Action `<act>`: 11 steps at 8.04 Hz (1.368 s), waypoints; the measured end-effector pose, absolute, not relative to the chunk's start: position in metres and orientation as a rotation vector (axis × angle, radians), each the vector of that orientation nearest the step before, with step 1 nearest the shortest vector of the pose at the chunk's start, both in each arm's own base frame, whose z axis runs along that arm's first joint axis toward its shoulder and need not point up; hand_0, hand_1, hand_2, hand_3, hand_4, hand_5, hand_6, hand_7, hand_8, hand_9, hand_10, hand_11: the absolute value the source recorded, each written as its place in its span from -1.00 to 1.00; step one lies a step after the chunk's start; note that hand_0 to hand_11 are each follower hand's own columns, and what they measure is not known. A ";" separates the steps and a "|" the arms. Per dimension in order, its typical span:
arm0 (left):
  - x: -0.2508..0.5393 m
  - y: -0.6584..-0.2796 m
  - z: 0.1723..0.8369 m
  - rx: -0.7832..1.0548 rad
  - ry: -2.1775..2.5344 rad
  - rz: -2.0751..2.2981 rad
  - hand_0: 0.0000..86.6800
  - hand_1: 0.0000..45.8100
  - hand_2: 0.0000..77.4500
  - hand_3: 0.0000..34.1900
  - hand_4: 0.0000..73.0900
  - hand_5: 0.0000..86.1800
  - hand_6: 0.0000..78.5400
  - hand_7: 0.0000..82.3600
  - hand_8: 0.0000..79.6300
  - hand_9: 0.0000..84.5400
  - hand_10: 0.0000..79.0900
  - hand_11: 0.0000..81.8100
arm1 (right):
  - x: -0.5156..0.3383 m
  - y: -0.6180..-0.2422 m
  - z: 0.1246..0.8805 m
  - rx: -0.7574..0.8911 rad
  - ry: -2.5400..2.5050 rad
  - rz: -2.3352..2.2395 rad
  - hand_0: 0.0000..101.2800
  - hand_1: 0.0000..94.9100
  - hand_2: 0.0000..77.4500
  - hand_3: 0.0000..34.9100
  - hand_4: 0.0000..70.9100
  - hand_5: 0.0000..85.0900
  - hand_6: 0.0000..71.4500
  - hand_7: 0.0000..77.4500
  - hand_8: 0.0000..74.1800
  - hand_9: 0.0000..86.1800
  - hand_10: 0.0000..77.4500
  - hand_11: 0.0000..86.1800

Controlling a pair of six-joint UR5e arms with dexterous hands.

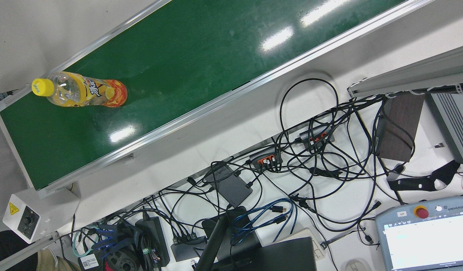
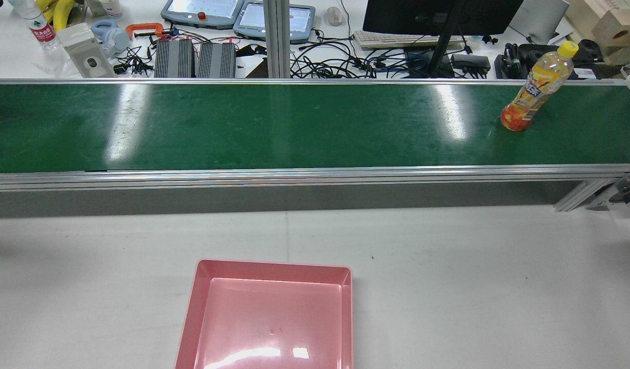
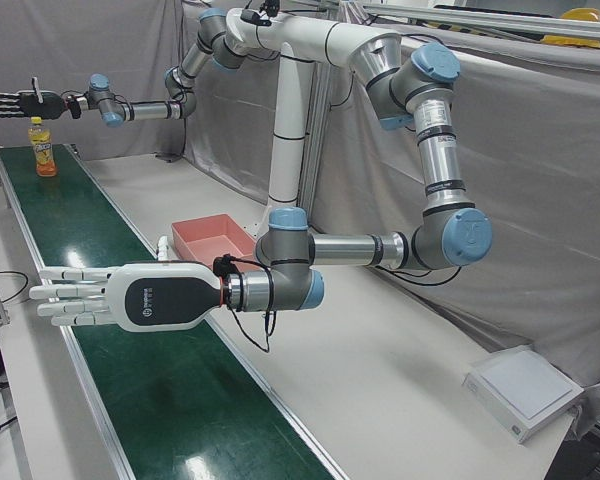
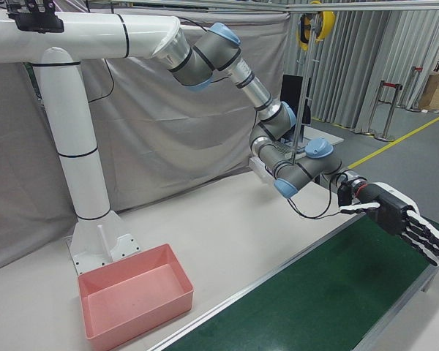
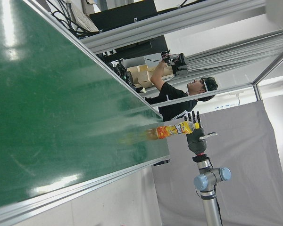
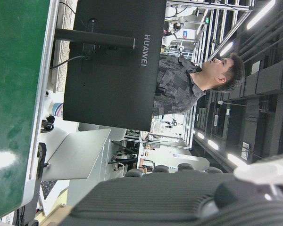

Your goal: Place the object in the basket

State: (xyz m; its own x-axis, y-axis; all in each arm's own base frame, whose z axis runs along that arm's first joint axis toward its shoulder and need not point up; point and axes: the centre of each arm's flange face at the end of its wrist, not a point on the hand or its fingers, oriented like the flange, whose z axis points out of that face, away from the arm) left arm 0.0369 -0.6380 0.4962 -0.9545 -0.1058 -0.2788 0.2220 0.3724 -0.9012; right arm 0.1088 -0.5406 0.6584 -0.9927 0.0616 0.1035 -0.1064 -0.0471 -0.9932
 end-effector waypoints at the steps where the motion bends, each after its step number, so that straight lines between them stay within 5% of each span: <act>1: 0.036 -0.638 0.496 0.103 2.348 -1.609 0.33 -0.71 -0.99 -1.00 -0.85 -0.80 -0.97 -0.99 -0.99 -1.00 -0.90 -0.81 | 0.109 -0.541 0.658 0.050 -2.085 2.192 -0.99 -1.00 -0.99 -0.99 -1.00 -1.00 -1.00 -0.99 -1.00 -1.00 -1.00 -1.00; 11: 0.034 -0.636 0.486 0.104 2.369 -1.591 0.33 -0.71 -1.00 -1.00 -0.85 -0.80 -0.97 -0.99 -0.99 -1.00 -0.90 -0.81 | 0.109 -0.541 0.658 0.049 -2.084 2.192 -1.00 -1.00 -0.99 -0.99 -1.00 -1.00 -1.00 -0.99 -1.00 -1.00 -1.00 -1.00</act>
